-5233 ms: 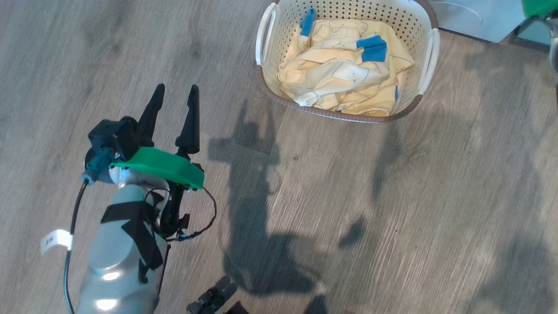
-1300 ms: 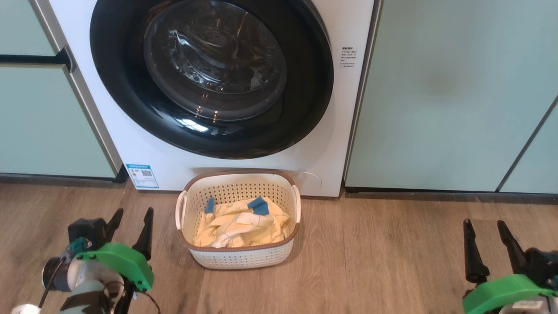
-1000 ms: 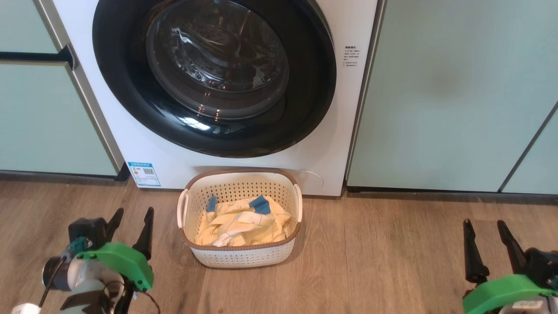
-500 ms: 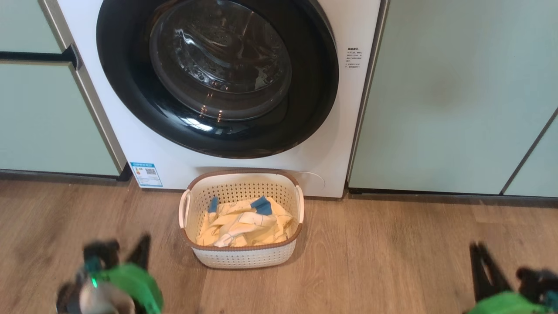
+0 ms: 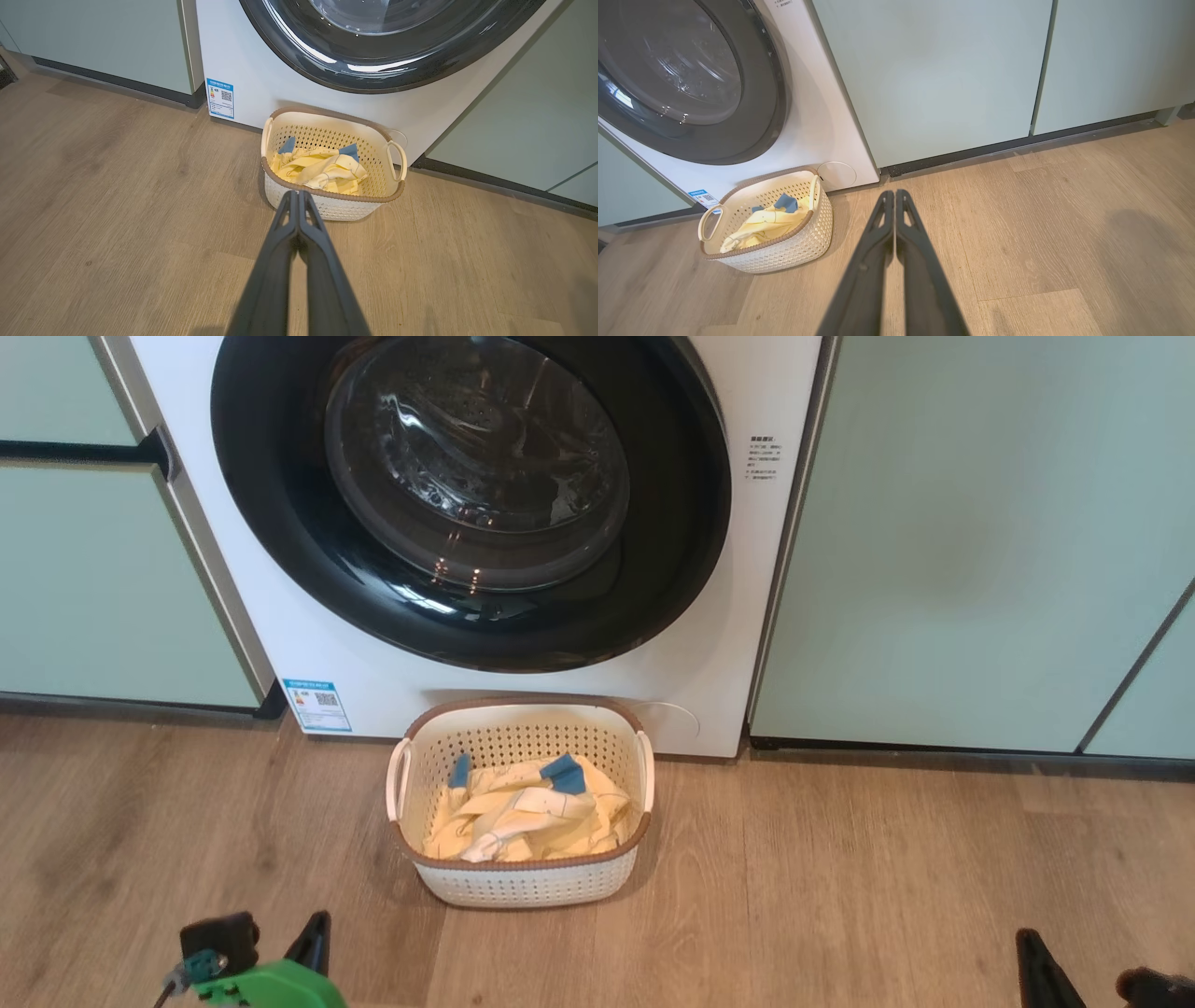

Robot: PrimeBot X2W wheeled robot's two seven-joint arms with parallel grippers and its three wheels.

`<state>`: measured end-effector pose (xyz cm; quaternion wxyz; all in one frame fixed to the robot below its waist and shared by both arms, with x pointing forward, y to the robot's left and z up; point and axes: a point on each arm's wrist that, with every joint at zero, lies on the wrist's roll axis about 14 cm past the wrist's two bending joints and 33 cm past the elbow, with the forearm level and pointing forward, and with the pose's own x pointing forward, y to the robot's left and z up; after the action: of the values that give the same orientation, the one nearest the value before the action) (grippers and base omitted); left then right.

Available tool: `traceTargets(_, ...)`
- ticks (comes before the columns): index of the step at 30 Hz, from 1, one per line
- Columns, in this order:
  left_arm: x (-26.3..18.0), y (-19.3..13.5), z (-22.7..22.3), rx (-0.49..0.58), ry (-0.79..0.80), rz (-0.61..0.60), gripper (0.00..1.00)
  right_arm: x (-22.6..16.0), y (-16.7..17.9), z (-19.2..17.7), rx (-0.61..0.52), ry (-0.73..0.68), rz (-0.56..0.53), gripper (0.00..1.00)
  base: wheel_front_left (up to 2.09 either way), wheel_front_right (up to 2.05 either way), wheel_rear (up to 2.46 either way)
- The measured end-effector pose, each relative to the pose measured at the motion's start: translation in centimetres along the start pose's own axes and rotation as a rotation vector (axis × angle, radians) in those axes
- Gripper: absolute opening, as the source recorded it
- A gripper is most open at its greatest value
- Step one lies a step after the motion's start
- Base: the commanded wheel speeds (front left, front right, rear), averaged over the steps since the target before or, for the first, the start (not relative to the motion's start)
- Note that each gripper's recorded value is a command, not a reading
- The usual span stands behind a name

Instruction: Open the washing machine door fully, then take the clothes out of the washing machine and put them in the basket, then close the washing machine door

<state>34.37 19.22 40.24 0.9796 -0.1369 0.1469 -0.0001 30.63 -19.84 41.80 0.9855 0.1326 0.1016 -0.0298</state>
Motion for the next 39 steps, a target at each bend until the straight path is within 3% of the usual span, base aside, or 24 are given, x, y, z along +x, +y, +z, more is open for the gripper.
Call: traceTargets(39, 0.7, -0.2, 2.3, -0.444, -0.052, 0.029, 0.00, 1.8, -0.5, 1.9, 0.442, -0.018, -0.048, 0.00, 0.00, 0.00, 0.00)
